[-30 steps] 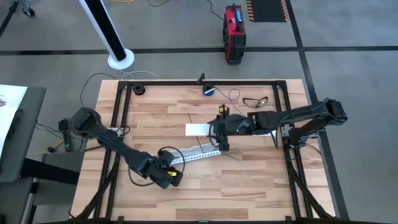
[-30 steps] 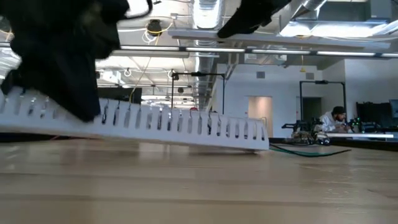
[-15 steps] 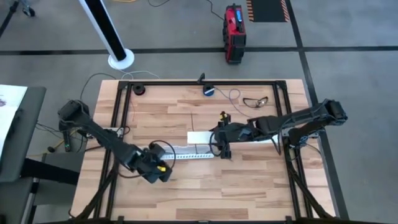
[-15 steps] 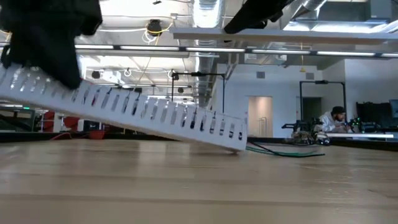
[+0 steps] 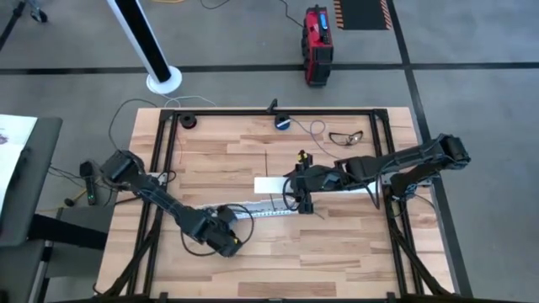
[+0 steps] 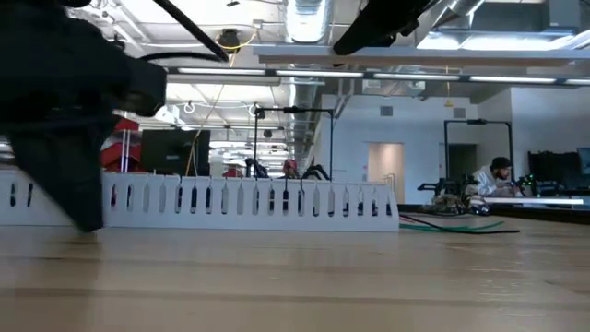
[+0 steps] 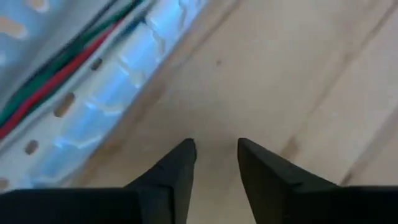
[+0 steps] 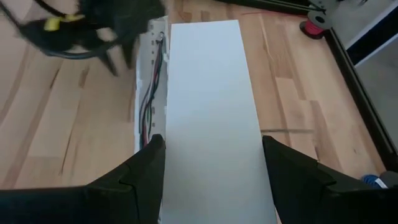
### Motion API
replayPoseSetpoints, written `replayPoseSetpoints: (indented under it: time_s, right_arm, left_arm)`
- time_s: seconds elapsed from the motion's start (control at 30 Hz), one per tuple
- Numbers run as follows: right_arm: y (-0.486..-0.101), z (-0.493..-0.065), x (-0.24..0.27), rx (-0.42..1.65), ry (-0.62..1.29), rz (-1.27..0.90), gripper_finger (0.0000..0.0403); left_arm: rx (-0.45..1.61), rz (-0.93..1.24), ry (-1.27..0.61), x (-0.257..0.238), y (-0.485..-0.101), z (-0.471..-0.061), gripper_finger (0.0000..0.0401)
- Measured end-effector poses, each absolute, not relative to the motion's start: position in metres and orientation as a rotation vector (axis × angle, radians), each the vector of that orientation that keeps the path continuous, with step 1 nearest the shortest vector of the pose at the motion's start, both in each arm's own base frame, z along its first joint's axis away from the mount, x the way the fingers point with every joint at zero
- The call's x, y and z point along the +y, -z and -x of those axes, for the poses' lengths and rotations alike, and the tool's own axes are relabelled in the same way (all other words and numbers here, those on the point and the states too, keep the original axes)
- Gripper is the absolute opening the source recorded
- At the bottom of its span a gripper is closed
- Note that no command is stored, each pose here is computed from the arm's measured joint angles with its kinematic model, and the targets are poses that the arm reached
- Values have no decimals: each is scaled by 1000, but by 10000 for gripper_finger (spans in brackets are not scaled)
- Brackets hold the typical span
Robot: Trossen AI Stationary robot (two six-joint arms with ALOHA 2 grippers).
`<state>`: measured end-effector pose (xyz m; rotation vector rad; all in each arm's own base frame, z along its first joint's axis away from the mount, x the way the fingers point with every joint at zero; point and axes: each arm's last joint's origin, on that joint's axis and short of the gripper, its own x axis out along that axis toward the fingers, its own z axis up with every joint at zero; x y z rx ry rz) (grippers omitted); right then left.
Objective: Ziptie cables
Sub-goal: Close the white cable duct
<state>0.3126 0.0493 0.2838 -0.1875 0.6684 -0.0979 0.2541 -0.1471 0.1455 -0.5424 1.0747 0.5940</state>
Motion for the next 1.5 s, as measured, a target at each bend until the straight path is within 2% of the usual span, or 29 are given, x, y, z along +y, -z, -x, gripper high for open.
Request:
replayPoseSetpoints:
  time_s: [0.2, 0.43, 0.6, 0.67, 0.93, 1.1, 1.3, 1.5]
  right_arm:
    - [-283, -312, 49, 674, 91, 194, 222]
    - [-281, -310, 50, 711, 85, 203, 222]
    - [-276, -304, 54, 777, 68, 225, 222]
    - [-275, -303, 56, 795, 59, 234, 222]
    - [-271, -290, 59, 897, 61, 235, 222]
    - [-276, -264, 58, 881, 89, 204, 222]
    - [-279, -222, 53, 788, 166, 103, 222]
    - [-285, -215, 51, 748, 187, 98, 222]
  left_arm:
    - [1035, 512, -600, -142, -175, -258, 129]
    - [986, 484, -511, -141, -205, -252, 129]
    - [719, 411, -585, -129, -231, -250, 129]
    - [656, 399, -543, -120, -235, -258, 129]
    - [561, 453, -280, -75, -211, -283, 125]
    - [451, 488, -149, -53, -211, -292, 125]
    - [419, 507, -149, -38, -198, -308, 125]
    - [446, 414, -85, -47, -190, -341, 124]
